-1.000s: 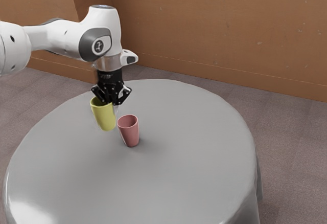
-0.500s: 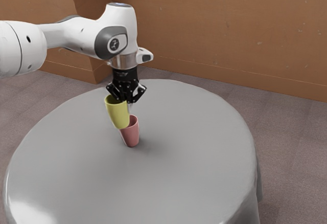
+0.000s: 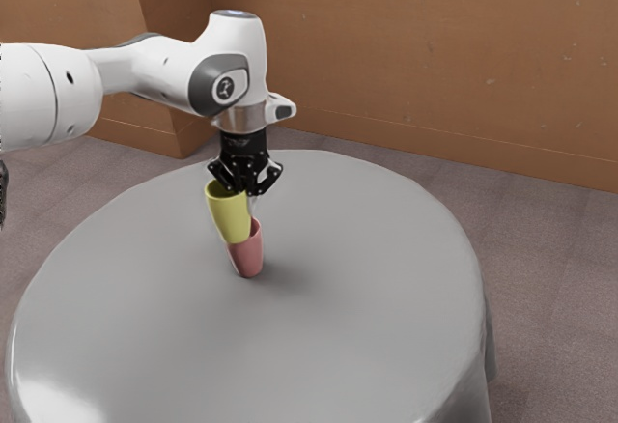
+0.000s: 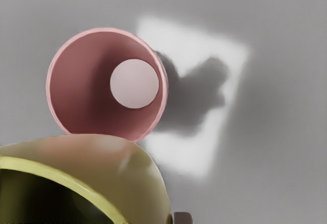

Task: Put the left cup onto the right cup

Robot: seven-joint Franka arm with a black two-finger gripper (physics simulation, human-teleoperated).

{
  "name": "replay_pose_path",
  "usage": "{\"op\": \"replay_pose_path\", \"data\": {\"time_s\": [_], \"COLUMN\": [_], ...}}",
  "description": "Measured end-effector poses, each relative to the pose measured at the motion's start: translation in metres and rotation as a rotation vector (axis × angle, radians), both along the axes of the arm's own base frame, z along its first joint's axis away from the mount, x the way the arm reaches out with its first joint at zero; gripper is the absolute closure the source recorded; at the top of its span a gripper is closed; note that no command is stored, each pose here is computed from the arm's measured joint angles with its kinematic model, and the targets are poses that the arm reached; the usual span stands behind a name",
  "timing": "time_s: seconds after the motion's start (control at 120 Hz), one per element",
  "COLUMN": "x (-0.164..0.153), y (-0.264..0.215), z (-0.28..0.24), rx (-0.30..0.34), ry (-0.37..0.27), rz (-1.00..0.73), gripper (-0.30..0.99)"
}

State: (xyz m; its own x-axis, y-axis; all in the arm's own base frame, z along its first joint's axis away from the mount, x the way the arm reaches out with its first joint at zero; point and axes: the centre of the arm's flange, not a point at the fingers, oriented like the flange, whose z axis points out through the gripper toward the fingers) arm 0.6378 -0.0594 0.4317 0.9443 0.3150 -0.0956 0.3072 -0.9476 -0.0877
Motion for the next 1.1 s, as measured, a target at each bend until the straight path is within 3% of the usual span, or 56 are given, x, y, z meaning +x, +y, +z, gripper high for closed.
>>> {"op": "replay_pose_path", "data": {"time_s": [1.1], "x": [0.026], "y": [0.017], "z": [-0.011], "rx": [0.01], "ry": [-0.027], "rz": [0.035], "gripper": [0.78]}}
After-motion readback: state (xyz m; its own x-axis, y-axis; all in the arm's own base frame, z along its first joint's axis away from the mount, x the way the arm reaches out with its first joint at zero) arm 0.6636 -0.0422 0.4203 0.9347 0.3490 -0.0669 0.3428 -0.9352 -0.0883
